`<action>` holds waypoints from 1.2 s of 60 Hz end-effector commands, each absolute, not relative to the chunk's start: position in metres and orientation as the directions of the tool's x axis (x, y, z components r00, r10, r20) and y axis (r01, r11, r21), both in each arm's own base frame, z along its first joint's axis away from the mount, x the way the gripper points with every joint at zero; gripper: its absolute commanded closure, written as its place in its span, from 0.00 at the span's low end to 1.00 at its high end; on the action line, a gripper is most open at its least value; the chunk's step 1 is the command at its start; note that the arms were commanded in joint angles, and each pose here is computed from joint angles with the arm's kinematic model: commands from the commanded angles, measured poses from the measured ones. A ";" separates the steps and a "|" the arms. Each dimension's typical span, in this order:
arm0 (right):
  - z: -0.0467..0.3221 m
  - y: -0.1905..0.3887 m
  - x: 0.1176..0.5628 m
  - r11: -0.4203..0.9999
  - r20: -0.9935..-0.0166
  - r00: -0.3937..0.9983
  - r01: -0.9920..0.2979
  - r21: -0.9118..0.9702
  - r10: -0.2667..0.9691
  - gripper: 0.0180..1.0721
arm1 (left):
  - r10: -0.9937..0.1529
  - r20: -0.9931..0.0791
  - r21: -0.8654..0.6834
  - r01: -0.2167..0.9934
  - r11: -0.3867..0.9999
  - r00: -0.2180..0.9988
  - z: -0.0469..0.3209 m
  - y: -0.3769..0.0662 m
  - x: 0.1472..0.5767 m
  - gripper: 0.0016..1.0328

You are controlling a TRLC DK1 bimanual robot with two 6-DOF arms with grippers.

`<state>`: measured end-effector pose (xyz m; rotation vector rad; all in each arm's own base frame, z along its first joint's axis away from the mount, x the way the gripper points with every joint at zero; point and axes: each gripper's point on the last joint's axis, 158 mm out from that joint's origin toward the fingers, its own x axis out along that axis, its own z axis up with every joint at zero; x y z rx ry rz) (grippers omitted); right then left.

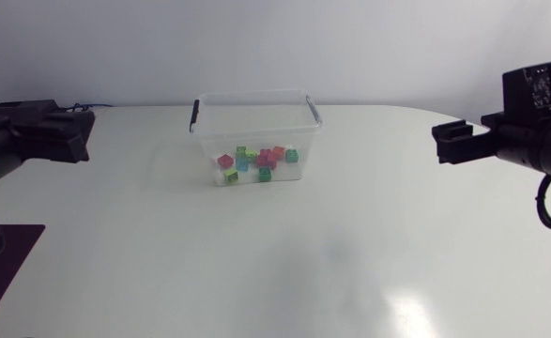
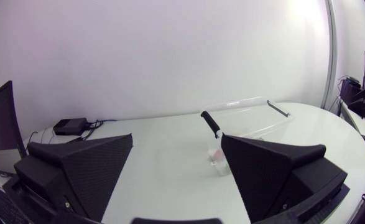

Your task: Place the duplo bricks in the container

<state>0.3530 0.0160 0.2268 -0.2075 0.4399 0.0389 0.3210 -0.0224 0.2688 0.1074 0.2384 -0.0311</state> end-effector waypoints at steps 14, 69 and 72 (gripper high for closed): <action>0.215 -0.001 0.321 0.973 -0.363 0.930 -0.029 -0.229 -0.058 0.05 | 0.025 -0.148 0.168 0.000 0.986 0.989 0.256 -0.005 0.296 0.04; 0.190 -0.012 0.265 0.988 -0.163 0.984 0.043 -0.150 -0.068 0.05 | 0.017 -0.068 0.125 -0.008 0.992 0.998 0.198 0.001 0.256 0.04; 0.186 -0.011 0.264 0.990 -0.154 0.986 0.042 -0.137 -0.063 0.05 | 0.014 -0.067 0.114 -0.006 0.993 0.998 0.194 0.000 0.256 0.04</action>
